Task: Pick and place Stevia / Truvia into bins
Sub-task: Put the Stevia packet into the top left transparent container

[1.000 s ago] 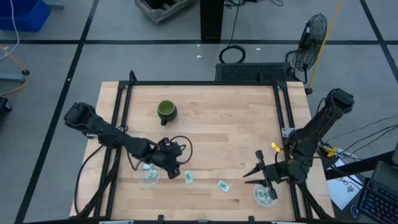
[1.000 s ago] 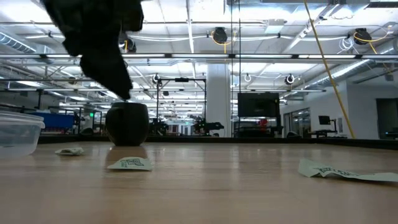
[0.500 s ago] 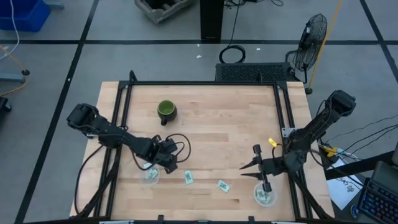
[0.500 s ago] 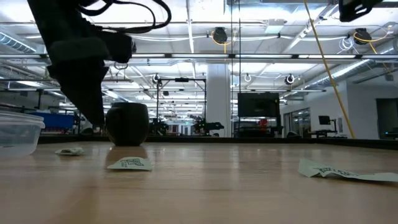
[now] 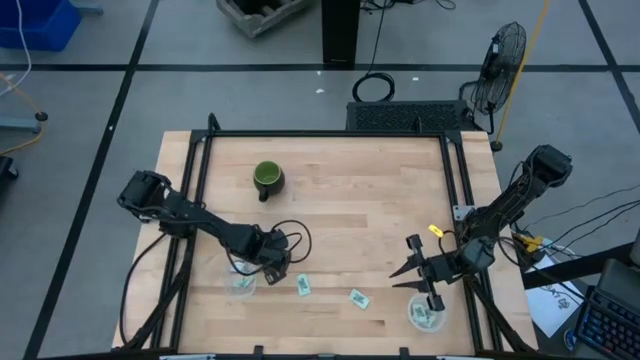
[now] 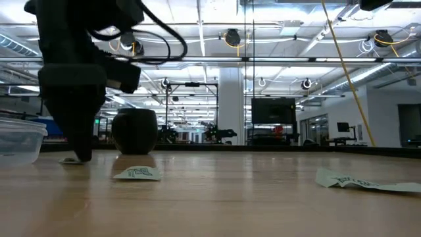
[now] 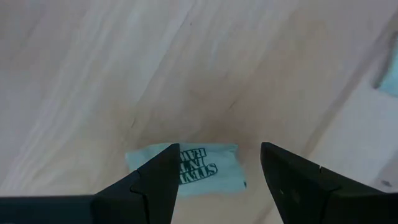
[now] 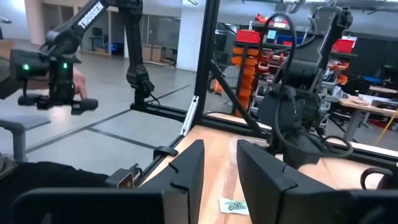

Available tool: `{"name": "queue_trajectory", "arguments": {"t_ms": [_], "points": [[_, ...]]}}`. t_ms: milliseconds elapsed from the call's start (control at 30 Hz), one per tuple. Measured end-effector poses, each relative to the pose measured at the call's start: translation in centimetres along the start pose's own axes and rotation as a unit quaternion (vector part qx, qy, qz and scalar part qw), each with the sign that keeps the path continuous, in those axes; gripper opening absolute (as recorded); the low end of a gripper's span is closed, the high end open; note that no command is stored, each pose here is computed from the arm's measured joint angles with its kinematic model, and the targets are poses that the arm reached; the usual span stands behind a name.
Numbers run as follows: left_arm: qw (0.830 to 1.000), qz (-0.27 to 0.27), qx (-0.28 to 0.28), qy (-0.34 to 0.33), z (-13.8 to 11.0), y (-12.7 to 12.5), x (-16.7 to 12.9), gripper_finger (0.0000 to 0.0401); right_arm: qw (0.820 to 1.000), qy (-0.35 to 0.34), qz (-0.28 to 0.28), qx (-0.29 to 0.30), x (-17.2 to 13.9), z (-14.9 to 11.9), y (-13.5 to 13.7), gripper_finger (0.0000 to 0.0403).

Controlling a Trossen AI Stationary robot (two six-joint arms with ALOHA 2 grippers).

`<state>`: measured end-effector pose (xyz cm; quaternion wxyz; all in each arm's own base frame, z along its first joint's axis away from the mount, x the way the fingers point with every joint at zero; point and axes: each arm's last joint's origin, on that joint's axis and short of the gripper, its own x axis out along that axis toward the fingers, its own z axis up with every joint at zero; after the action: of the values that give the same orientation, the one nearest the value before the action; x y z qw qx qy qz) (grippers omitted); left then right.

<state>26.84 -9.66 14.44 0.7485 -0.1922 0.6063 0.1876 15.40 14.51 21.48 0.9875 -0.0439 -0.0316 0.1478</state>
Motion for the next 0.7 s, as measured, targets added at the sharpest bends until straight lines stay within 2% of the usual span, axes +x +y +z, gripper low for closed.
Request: {"name": "queue_trajectory", "arguments": {"t_ms": [200,400,500,700], "points": [[1.000,0.013,0.003,0.015,0.17,-0.04,1.25,0.0230,1.000,-0.002,0.000,0.003,0.00,0.04,0.00,0.0091],[1.000,0.005,0.010,0.014,0.17,-0.01,0.91,0.0226,1.000,-0.002,0.000,0.003,0.00,0.05,-0.01,0.0091],[1.000,0.004,0.011,0.012,0.17,0.04,0.79,0.0204,1.000,-0.002,0.000,0.003,0.00,0.05,-0.01,0.0091],[1.000,0.006,0.024,0.007,0.21,0.04,0.80,0.0128,1.000,-0.002,0.000,0.003,0.00,0.04,-0.01,0.0091]]}}
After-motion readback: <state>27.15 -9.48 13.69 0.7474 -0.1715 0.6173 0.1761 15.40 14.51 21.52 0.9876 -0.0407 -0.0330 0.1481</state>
